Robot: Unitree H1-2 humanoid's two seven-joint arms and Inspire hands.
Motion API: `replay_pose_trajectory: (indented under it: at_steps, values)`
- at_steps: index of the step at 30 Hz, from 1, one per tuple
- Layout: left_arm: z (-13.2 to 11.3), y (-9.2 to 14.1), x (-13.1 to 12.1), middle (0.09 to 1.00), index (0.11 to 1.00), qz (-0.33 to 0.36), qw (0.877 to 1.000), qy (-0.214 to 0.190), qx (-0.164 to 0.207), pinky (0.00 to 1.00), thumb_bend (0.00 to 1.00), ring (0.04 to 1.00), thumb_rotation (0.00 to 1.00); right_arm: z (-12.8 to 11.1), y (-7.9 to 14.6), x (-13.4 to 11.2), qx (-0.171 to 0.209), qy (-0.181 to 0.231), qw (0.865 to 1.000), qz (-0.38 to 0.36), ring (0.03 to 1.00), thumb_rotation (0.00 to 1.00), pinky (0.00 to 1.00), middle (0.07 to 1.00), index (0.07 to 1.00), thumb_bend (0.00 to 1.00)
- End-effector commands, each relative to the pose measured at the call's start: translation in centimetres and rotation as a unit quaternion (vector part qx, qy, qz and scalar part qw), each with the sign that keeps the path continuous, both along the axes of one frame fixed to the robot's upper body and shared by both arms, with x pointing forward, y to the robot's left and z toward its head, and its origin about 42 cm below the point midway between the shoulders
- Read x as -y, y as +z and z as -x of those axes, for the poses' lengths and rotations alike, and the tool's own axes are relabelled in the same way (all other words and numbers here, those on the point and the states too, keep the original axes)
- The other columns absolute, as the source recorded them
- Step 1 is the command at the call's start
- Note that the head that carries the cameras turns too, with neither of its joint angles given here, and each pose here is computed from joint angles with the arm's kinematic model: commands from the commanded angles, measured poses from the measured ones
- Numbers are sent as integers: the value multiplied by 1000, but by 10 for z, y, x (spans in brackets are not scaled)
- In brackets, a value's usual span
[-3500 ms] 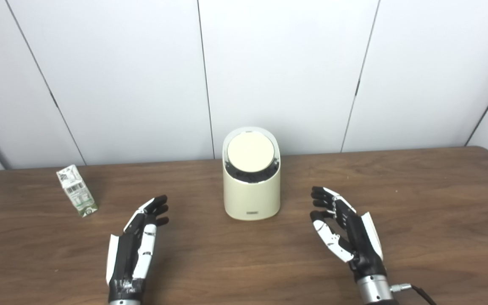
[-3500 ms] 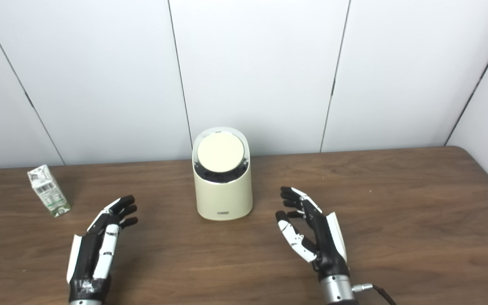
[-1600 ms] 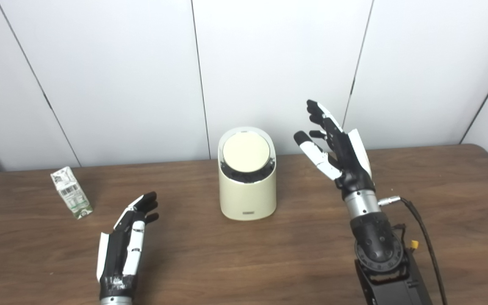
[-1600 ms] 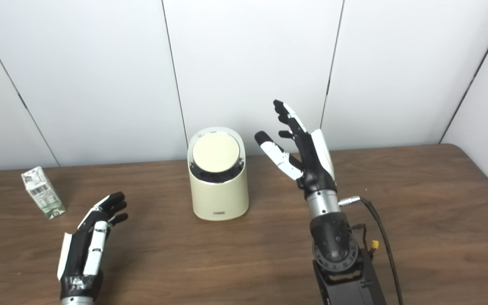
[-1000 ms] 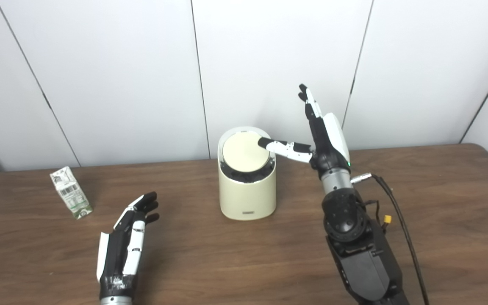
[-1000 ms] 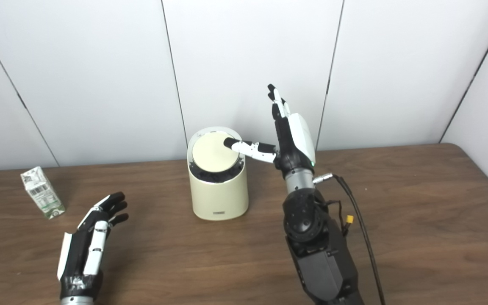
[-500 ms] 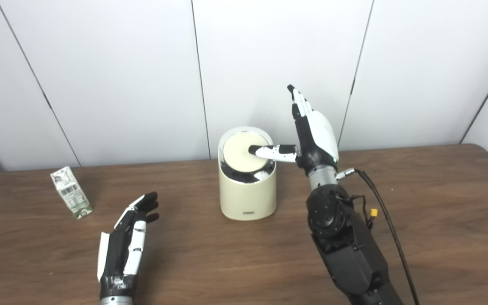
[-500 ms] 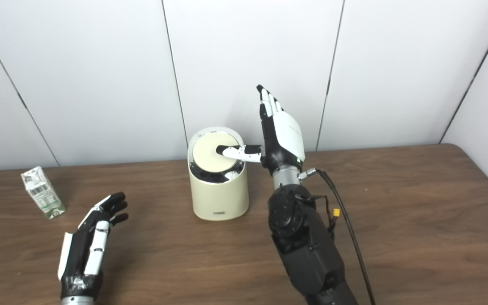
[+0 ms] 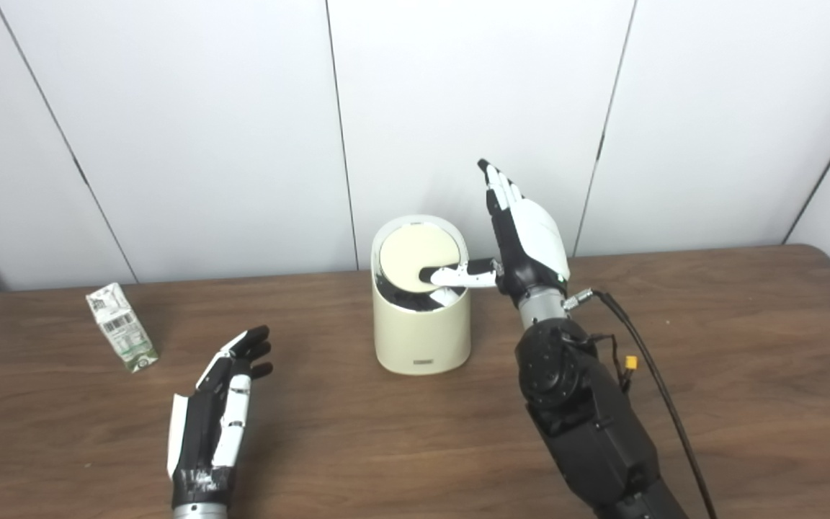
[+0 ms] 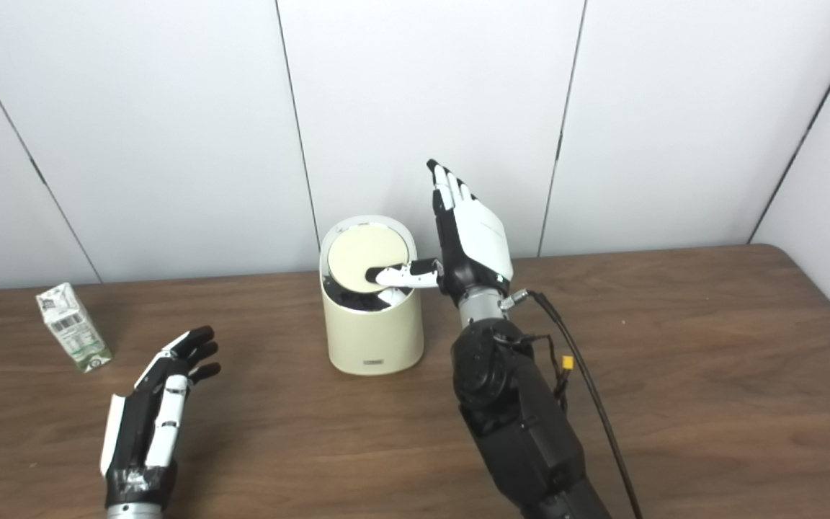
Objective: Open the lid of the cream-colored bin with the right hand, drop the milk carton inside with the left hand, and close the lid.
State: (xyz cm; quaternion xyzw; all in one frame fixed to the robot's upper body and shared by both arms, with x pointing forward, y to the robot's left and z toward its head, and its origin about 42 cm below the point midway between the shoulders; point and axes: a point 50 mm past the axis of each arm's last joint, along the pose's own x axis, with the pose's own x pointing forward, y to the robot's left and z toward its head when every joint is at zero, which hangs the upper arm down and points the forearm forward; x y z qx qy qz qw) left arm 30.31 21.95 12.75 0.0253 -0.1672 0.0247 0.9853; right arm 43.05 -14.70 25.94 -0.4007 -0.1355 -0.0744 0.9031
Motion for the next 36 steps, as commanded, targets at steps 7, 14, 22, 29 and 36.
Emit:
replay_pose_trajectory:
  at_steps: [7,14,22,29,36]
  values:
    - [0,1,8,842,830,0,1000,-3,13,758,212,827,812,-2,16,-2,33,-6,999,40,1000,259,1000,1000,1000,986]
    - [0,3,10,838,823,7,1000,1,9,757,201,824,775,-6,10,0,25,-27,994,106,1000,213,999,1000,1000,950]
    - [-1,4,11,835,822,7,1000,-2,13,754,215,820,782,-10,3,4,16,-35,991,127,1000,140,1000,1000,1000,976]
    - [-1,4,12,838,823,8,1000,-2,15,750,197,821,780,-9,3,4,21,-32,992,121,1000,238,1000,1000,1000,944]
    - [0,4,10,834,822,6,1000,-2,15,744,206,818,778,-1,6,2,18,-15,995,98,1000,289,1000,1000,1000,925]
